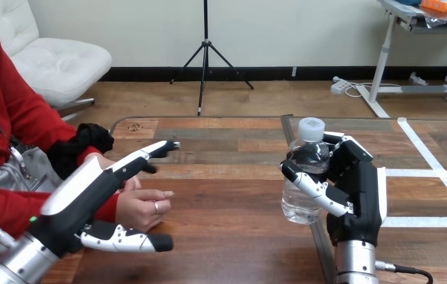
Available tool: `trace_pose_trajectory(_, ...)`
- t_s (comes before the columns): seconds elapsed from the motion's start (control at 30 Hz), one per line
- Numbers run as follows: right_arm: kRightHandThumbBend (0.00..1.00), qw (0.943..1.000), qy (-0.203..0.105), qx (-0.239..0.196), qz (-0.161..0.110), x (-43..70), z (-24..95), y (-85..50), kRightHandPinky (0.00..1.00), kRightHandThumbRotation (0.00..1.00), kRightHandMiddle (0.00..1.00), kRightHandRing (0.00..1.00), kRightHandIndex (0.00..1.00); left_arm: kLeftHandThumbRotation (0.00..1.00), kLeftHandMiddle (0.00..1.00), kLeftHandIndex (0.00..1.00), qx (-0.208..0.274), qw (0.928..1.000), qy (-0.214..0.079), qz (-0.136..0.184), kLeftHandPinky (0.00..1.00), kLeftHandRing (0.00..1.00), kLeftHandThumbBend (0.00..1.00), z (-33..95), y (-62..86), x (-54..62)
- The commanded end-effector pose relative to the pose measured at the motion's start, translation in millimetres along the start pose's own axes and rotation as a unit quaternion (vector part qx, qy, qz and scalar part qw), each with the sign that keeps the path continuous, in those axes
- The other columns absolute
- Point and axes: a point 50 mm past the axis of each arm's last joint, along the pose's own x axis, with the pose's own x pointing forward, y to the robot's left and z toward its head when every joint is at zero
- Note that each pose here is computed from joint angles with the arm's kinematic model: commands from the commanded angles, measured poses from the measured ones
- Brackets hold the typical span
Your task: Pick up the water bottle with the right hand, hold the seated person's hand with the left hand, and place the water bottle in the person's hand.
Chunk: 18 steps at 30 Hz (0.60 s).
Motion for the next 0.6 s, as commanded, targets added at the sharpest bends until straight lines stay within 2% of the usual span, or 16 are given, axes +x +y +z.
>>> trace_pose_trajectory(0.0,0.75,0.9969,-0.072,0.018,0.025,28.3,21.0,19.2,0.35,0.0,0.49,0.43,0.46,0.57,0.97,0.97,0.083,0.9965,0.004,0.008,0.79,0.94,1.0,1.5,31.3,6.1)
trace_pose_trajectory(0.17,0.75,0.9967,-0.073,0.022,0.027,28.3,21.4,20.7,0.35,0.0,0.49,0.42,0.46,0.54,0.96,0.97,0.121,0.9925,0.019,0.0,0.79,0.93,1.0,-2.4,35.9,7.4)
trace_pose_trajectory(0.57,0.75,0.996,-0.079,0.027,0.031,28.8,23.4,24.4,0.34,0.0,0.49,0.41,0.46,0.54,0.93,0.95,0.189,0.9799,0.058,-0.023,0.81,0.92,1.0,-14.3,45.7,11.5)
